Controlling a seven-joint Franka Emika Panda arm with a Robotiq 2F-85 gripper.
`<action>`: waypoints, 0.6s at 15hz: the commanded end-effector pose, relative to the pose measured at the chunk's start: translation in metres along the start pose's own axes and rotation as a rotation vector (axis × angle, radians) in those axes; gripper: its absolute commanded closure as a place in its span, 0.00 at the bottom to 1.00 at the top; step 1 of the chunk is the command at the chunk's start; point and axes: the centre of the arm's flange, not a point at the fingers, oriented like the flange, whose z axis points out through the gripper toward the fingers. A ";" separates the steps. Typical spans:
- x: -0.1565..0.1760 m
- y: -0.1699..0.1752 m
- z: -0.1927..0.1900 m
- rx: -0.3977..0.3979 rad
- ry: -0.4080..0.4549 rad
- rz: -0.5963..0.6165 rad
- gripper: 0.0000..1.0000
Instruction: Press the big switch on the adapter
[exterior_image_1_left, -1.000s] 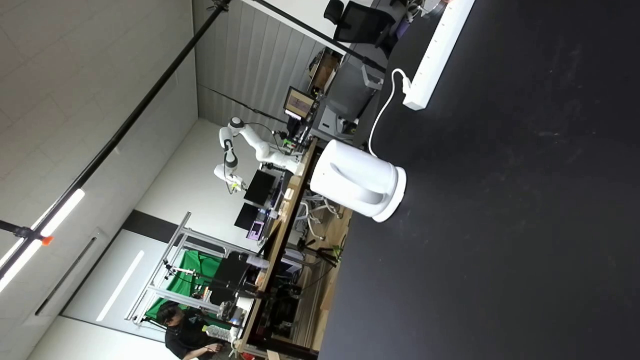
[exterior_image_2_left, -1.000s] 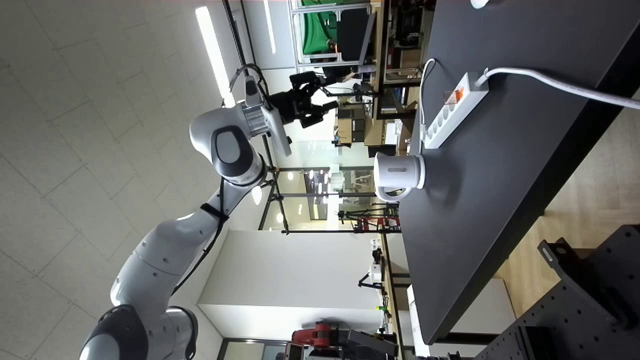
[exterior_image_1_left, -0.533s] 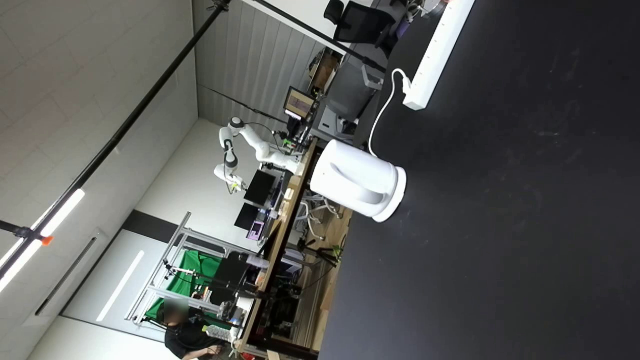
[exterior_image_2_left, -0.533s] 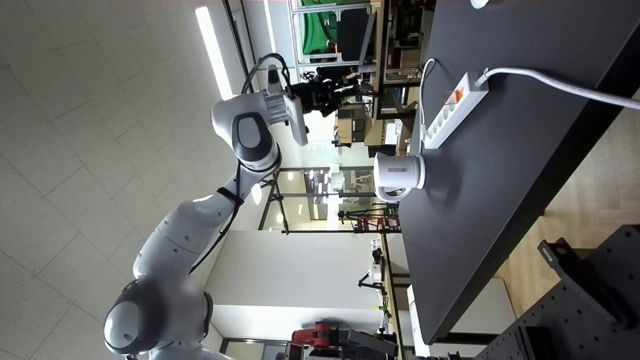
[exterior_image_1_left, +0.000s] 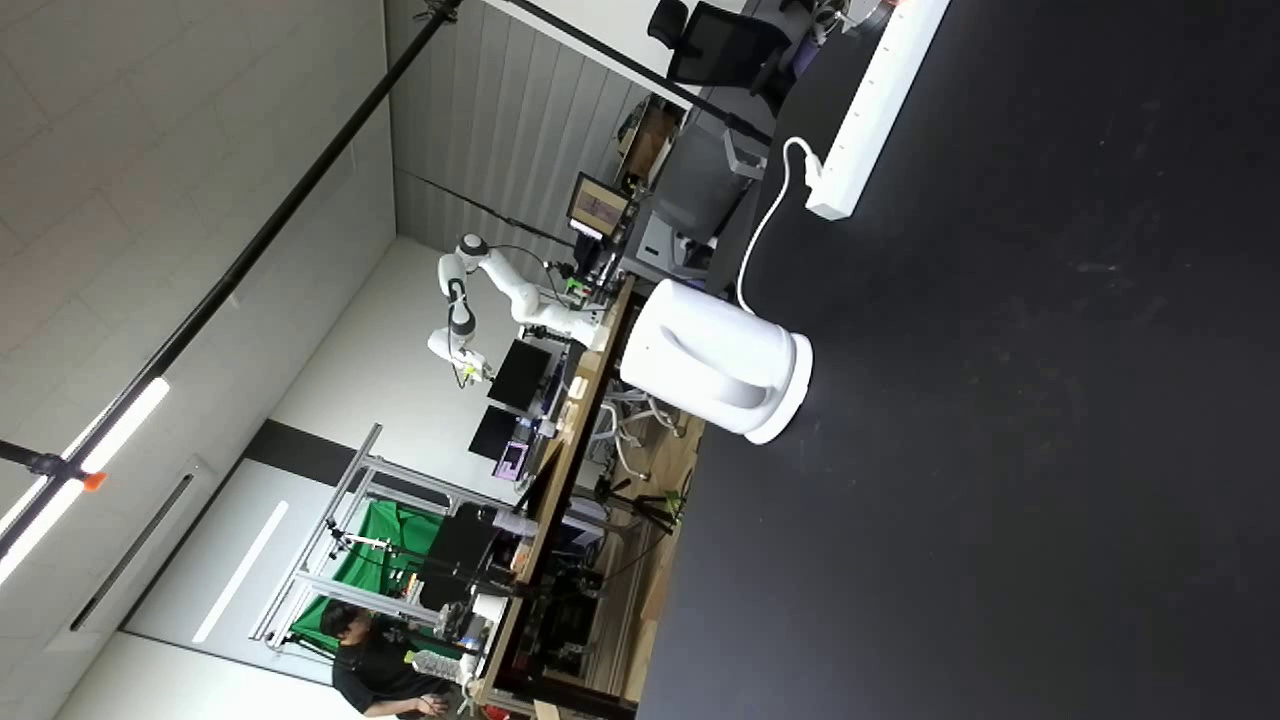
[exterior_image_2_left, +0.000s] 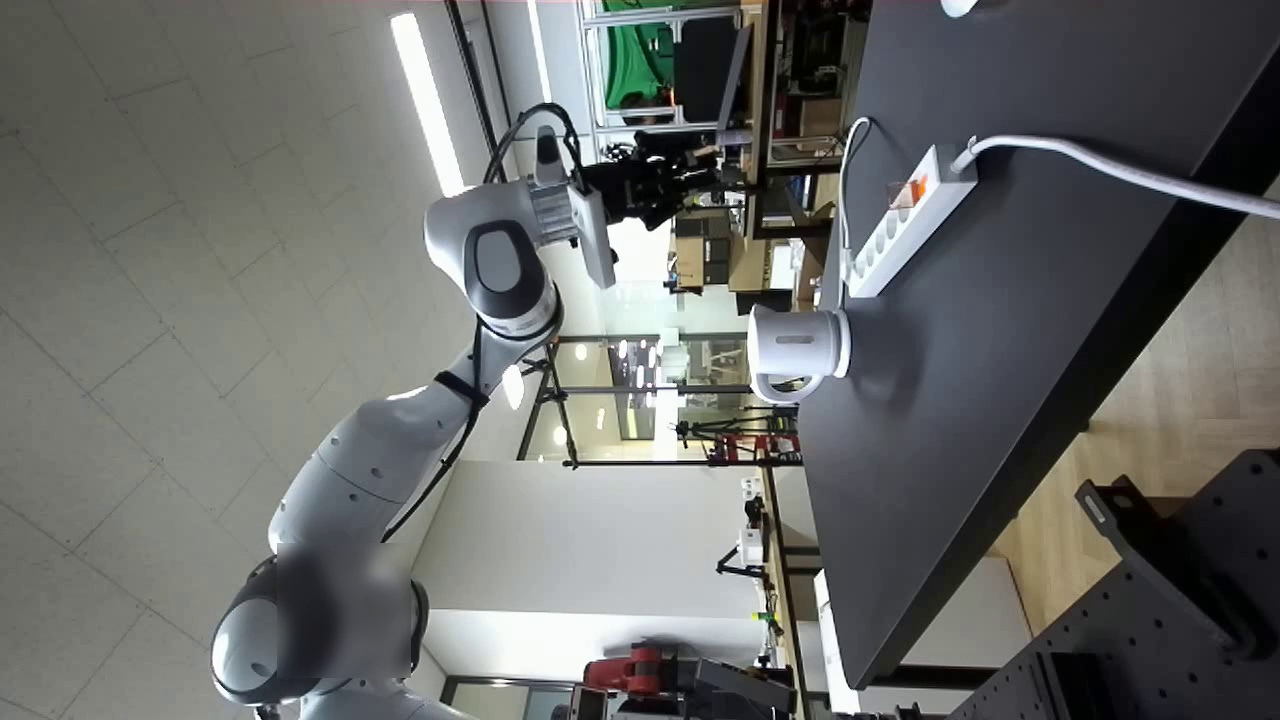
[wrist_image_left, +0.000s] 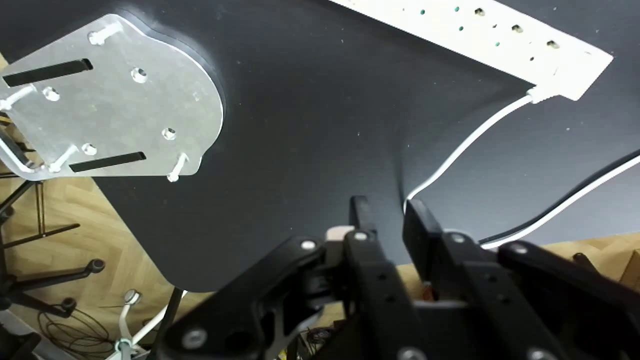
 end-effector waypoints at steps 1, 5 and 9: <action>0.000 0.000 0.000 0.000 0.000 0.000 0.75; 0.001 0.003 0.006 -0.002 -0.007 -0.101 0.96; 0.000 0.004 0.026 0.030 -0.071 -0.306 1.00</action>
